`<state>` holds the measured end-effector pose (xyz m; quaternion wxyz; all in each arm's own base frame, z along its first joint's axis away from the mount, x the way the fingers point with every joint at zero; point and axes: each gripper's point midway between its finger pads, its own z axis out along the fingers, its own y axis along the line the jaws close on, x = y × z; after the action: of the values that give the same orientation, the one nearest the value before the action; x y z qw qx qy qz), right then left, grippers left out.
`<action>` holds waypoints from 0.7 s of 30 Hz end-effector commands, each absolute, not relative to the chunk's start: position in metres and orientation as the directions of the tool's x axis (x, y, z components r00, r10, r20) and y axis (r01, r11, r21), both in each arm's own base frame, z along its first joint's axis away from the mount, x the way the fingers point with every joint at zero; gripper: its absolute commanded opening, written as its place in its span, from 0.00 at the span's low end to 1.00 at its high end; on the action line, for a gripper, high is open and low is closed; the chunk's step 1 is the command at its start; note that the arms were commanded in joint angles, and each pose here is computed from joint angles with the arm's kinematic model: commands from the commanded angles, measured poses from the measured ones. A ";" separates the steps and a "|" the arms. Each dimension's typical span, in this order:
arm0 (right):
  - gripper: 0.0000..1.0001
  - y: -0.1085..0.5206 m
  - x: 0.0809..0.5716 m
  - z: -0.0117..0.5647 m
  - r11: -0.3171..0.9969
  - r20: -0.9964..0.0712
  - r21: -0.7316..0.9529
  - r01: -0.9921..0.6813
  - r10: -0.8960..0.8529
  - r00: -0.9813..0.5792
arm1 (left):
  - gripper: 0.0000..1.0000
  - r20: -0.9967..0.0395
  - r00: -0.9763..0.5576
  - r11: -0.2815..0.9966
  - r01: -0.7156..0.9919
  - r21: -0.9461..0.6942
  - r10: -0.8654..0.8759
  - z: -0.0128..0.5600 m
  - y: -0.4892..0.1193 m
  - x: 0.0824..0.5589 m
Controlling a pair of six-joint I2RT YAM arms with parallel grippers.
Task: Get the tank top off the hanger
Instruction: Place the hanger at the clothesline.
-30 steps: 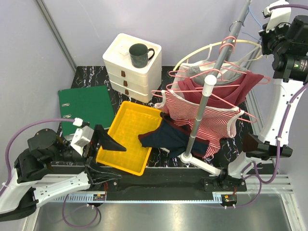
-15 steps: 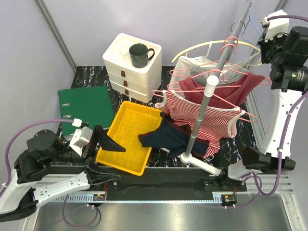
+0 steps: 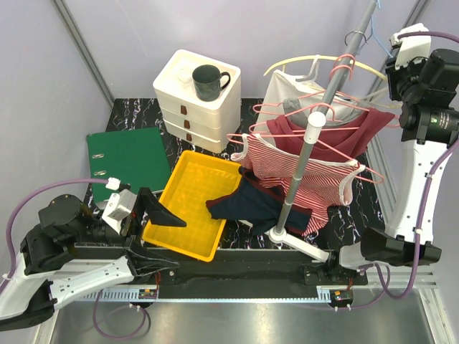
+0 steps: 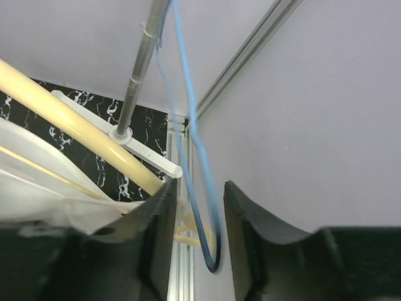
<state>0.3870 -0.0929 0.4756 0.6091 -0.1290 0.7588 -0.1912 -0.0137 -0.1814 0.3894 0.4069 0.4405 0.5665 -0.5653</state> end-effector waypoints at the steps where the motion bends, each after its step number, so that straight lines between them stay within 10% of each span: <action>1: 0.49 -0.099 0.367 0.501 0.874 -0.877 -0.471 0.121 -0.450 -0.167 | 0.99 -0.963 -0.270 -0.032 0.962 -0.270 0.000 0.399 -0.184 -0.012; 15: 0.99 -0.078 0.289 0.550 0.942 -0.969 -0.239 0.237 -0.248 0.008 | 0.99 -0.945 -0.328 0.256 0.912 -0.320 -0.013 0.365 -0.211 0.053; 21: 1.00 -0.049 0.237 0.526 0.975 -0.996 0.071 0.212 0.079 -0.030 | 0.99 -0.927 -0.373 0.337 0.870 -0.359 -0.025 0.331 -0.244 0.085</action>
<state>0.2760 -0.0709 0.5341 0.6903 0.0080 0.7087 -0.1452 0.0553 -0.2195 0.3350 0.4319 0.3578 0.6688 -0.4880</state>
